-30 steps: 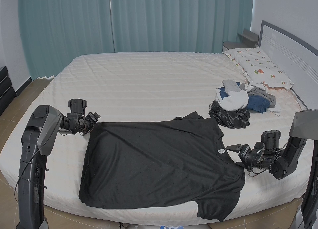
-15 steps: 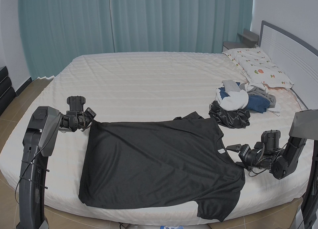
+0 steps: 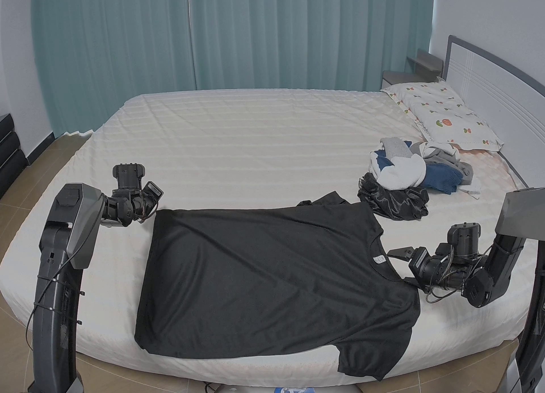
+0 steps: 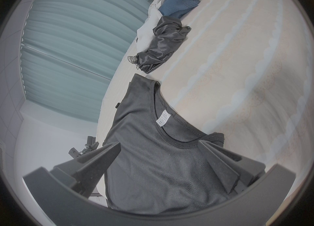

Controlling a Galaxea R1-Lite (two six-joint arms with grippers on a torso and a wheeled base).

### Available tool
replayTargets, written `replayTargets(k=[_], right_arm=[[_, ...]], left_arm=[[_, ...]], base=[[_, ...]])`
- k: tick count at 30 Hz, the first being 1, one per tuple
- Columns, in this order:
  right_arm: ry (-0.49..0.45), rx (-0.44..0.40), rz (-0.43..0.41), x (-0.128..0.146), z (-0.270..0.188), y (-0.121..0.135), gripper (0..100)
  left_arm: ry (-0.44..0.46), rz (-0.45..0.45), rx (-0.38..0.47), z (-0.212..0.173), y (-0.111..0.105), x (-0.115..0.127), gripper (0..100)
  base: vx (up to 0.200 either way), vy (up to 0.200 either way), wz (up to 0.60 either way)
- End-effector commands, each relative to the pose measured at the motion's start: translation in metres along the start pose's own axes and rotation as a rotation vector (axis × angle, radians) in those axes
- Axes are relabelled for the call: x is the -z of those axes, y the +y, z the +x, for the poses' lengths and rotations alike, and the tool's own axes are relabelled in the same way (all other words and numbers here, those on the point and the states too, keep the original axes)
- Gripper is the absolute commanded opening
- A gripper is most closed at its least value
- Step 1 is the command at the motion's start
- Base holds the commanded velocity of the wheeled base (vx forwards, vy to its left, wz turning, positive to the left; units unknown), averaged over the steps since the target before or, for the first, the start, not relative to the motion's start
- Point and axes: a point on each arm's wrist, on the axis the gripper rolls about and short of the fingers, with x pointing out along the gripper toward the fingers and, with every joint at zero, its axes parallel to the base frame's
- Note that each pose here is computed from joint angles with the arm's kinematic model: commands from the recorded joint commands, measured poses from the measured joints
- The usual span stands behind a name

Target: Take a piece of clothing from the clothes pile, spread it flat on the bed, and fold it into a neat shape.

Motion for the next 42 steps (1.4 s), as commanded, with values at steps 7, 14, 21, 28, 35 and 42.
replayTargets(k=[7, 14, 21, 28, 35, 42], right_arm=[[0.003, 0.002, 0.001, 0.001, 0.0, -0.001, 100], [0.005, 0.0, -0.001, 0.001, 0.0, 0.0, 100], [0.005, 0.001, 0.0, 0.001, 0.001, 0.0, 100], [0.005, 0.0, 0.001, 0.001, 0.001, 0.0, 100], [0.001, -0.003, -0.001, 0.0, 0.001, 0.001, 100], [0.002, -0.002, 0.0, 0.0, 0.001, 0.0, 100]], left_arm=[[0.067, -0.002, -0.023, -0.001, 0.011, 0.009, 100], [0.119, -0.012, -0.013, -0.003, 0.018, 0.011, 100], [0.13, -0.009, 0.001, 0.001, 0.018, 0.016, 100], [0.039, -0.053, 0.024, 0.001, 0.011, 0.004, 0], [-0.032, -0.089, 0.071, -0.002, 0.004, -0.008, 0], [-0.024, -0.113, 0.046, -0.006, 0.013, -0.012, 0]], base=[[0.0, 0.0, 0.0], [0.0, 0.0, 0.0], [0.0, 0.0, 0.0], [0.0, 0.0, 0.0], [0.0, 0.0, 0.0], [0.0, 0.0, 0.0]])
